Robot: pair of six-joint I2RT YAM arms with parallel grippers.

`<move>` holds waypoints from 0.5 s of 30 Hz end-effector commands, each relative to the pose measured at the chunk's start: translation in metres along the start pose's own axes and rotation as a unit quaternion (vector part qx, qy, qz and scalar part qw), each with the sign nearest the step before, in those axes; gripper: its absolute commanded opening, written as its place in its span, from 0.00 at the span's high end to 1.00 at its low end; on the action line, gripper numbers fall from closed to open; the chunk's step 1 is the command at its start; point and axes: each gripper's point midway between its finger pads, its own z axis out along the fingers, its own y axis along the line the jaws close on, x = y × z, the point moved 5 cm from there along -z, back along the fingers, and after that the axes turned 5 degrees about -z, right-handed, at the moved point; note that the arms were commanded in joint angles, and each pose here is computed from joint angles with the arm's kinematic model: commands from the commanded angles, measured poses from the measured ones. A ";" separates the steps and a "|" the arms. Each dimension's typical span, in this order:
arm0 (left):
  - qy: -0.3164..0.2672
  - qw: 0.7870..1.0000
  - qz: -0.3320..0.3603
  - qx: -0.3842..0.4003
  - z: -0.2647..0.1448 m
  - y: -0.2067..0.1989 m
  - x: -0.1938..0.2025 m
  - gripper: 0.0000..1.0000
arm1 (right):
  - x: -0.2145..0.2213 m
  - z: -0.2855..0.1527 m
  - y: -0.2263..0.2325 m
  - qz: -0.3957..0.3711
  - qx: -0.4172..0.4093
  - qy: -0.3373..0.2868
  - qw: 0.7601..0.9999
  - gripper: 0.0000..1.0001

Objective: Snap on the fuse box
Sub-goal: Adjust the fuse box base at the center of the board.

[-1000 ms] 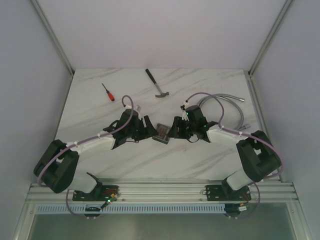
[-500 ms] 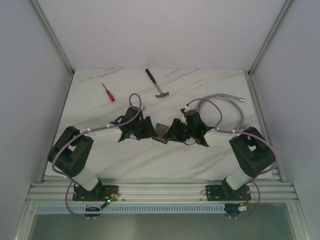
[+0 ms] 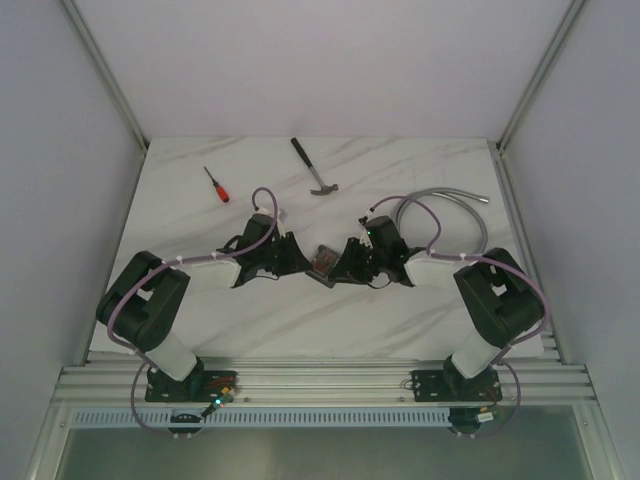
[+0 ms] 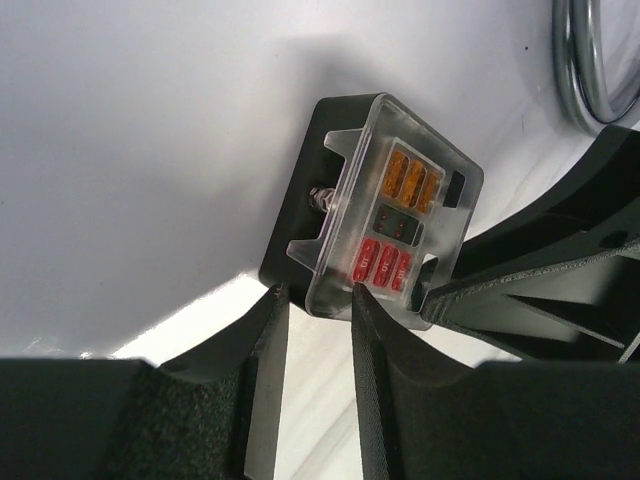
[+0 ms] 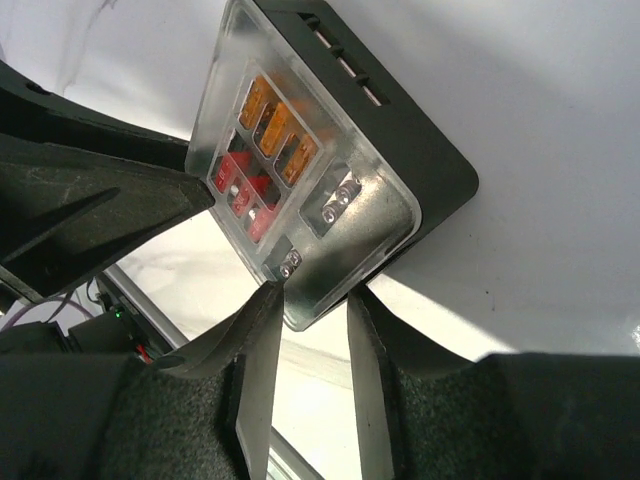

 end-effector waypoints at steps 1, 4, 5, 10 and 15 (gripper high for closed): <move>0.099 0.995 -0.012 -0.017 0.009 0.018 0.058 0.69 | 0.018 0.017 -0.028 -0.025 0.087 0.043 0.995 0.66; 0.112 0.993 -0.020 -0.024 0.009 0.022 0.069 0.69 | 0.023 0.020 -0.035 -0.034 0.120 0.057 0.991 0.66; 0.114 0.993 -0.020 -0.024 0.009 0.022 0.073 0.69 | 0.023 0.021 -0.038 -0.038 0.133 0.059 0.989 0.66; 0.091 0.995 -0.027 -0.021 0.000 0.016 0.070 0.68 | 0.017 0.019 -0.033 -0.068 0.128 0.048 0.988 0.66; -0.005 0.998 -0.016 -0.053 -0.019 0.010 0.035 0.53 | -0.011 -0.004 -0.008 -0.121 0.113 -0.009 0.986 0.59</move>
